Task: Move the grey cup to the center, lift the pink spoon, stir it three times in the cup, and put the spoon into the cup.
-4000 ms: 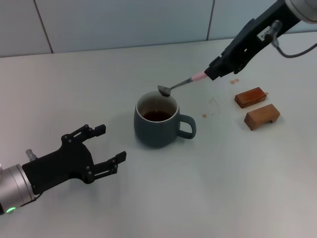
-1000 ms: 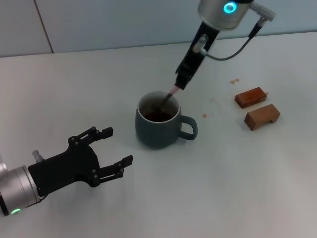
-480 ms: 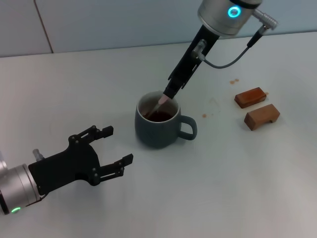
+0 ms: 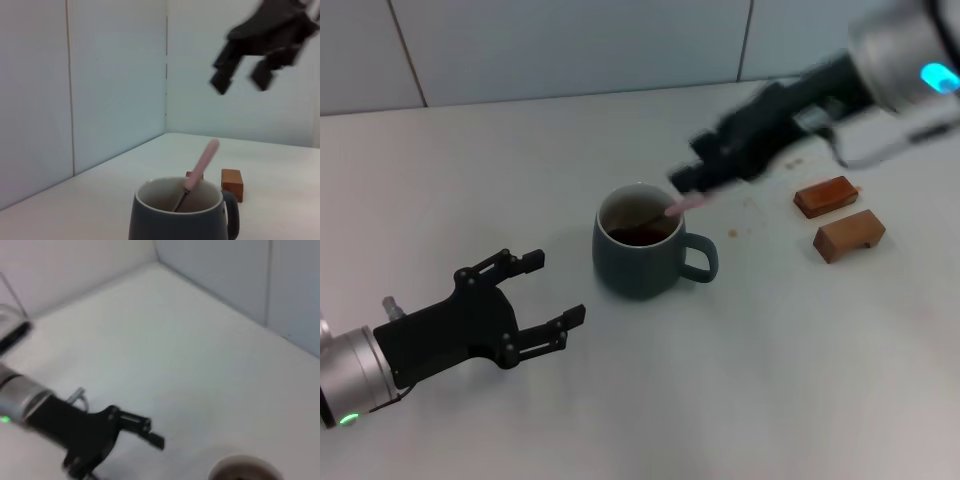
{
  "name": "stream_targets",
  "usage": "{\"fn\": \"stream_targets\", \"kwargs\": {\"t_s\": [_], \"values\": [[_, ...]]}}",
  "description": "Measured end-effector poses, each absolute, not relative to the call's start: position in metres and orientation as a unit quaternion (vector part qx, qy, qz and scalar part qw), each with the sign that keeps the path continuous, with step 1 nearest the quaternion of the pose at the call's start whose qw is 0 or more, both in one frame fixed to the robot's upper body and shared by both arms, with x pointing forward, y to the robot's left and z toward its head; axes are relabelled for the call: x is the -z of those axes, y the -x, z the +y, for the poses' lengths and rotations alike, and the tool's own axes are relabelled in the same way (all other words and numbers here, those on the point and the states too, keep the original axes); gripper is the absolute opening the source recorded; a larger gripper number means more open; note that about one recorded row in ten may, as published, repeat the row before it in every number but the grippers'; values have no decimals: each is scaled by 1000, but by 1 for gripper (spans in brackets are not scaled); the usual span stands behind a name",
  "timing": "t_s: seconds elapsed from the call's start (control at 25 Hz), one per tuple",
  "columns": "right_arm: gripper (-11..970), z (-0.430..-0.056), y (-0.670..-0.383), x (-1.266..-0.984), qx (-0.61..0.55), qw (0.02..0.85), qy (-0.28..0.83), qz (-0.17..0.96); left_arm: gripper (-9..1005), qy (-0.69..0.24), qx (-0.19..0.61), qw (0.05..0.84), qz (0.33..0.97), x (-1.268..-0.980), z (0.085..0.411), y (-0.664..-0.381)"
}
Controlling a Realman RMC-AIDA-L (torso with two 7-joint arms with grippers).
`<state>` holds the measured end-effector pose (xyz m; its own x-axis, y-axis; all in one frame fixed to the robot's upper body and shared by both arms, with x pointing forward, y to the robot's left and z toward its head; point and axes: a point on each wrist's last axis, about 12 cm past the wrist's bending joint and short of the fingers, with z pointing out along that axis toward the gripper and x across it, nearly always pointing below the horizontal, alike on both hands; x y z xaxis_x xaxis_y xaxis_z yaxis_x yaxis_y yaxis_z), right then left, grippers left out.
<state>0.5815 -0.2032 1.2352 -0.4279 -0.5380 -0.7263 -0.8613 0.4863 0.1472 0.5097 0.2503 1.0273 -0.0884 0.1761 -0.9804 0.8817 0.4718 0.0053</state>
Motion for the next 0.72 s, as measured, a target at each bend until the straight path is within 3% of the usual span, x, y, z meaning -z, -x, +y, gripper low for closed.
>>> {"fn": "stream_targets", "kwargs": {"t_s": [0.08,0.16,0.28,0.36,0.52,0.72], "values": [[464,-235,-553,-1212,-288,358,434,775,854,-399,324,544,663,-1027,251,-510],[514,-246,-544,-1202,-295,375,429,767,854,-398,324,544,663,-1027,251,-510],[645,-281,-512,-1161,-303,431,414,743,854,-398,323,544,664,-1027,251,-510],[733,-287,-504,-1151,-307,438,410,739,854,-397,323,543,665,-1027,251,-510],[770,-312,-487,-1108,-328,486,360,726,854,-396,324,542,666,-1026,250,-509],[789,-322,-486,-1093,-326,506,334,726,855,-396,325,541,667,-1025,249,-509]]}}
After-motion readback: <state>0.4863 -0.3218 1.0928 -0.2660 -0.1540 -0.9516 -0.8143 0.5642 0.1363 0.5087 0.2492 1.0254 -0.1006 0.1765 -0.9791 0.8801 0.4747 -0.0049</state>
